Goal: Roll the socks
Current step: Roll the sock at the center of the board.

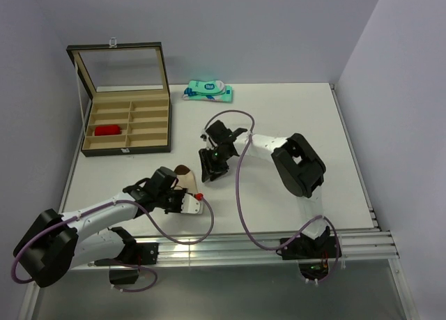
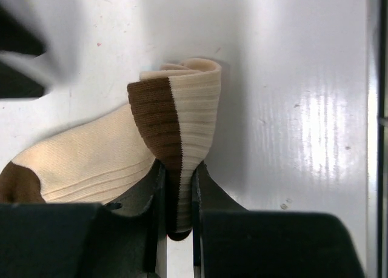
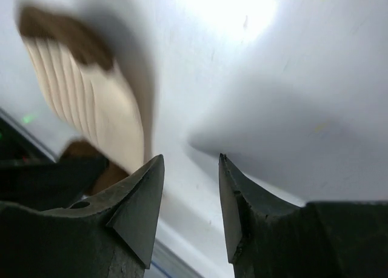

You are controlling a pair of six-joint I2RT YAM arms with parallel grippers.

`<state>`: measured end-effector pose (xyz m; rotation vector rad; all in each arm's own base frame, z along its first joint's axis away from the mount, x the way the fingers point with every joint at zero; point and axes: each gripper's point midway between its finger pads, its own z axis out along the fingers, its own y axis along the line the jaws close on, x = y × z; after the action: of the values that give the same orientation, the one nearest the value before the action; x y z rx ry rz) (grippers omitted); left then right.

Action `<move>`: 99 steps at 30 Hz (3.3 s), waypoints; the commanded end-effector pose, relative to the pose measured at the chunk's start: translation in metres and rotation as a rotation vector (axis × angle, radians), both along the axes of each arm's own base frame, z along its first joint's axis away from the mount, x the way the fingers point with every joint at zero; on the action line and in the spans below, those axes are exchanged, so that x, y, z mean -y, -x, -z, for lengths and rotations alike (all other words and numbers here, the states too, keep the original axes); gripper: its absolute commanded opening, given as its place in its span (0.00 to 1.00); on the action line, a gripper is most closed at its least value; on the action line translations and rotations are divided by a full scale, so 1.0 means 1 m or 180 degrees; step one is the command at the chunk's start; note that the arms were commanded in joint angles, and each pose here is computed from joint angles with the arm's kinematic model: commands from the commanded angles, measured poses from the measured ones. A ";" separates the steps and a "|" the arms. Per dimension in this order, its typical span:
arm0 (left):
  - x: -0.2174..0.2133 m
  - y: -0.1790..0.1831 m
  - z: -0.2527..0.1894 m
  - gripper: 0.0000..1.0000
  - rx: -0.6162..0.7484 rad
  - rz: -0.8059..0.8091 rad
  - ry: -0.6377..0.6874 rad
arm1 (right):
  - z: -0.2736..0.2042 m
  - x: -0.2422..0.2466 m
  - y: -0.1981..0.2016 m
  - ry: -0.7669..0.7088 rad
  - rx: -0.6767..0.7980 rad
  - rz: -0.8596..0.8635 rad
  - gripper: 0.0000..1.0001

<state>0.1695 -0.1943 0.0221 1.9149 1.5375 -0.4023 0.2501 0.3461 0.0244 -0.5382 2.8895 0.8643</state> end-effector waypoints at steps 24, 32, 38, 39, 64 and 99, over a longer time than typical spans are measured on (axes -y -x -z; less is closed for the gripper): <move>0.002 0.019 -0.001 0.00 -0.0336 0.0113 -0.0013 | -0.007 -0.072 -0.041 -0.0416 0.0291 -0.0148 0.54; 0.002 0.019 0.000 0.00 -0.0364 0.0117 -0.0025 | -0.011 -0.077 -0.029 -0.0637 0.0251 -0.0203 0.53; 0.003 0.020 -0.001 0.00 -0.0373 0.0128 -0.0019 | 0.003 -0.078 -0.023 -0.0454 0.0219 -0.0281 0.53; 0.003 0.020 0.000 0.00 -0.0380 0.0123 -0.0025 | 0.007 -0.078 -0.022 -0.0408 0.0214 -0.0279 0.53; 0.027 0.027 -0.028 0.00 -0.0785 0.0291 0.0152 | 0.028 0.024 -0.042 0.0809 0.0838 0.0624 0.00; -0.019 0.055 0.010 0.00 -0.3640 0.0440 -0.0666 | 0.027 0.046 -0.055 0.0556 0.0761 0.0917 0.00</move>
<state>0.1530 -0.2122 0.0216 1.9350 1.9091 -1.5517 0.2846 0.3363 0.0138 -0.2828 2.7662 0.6763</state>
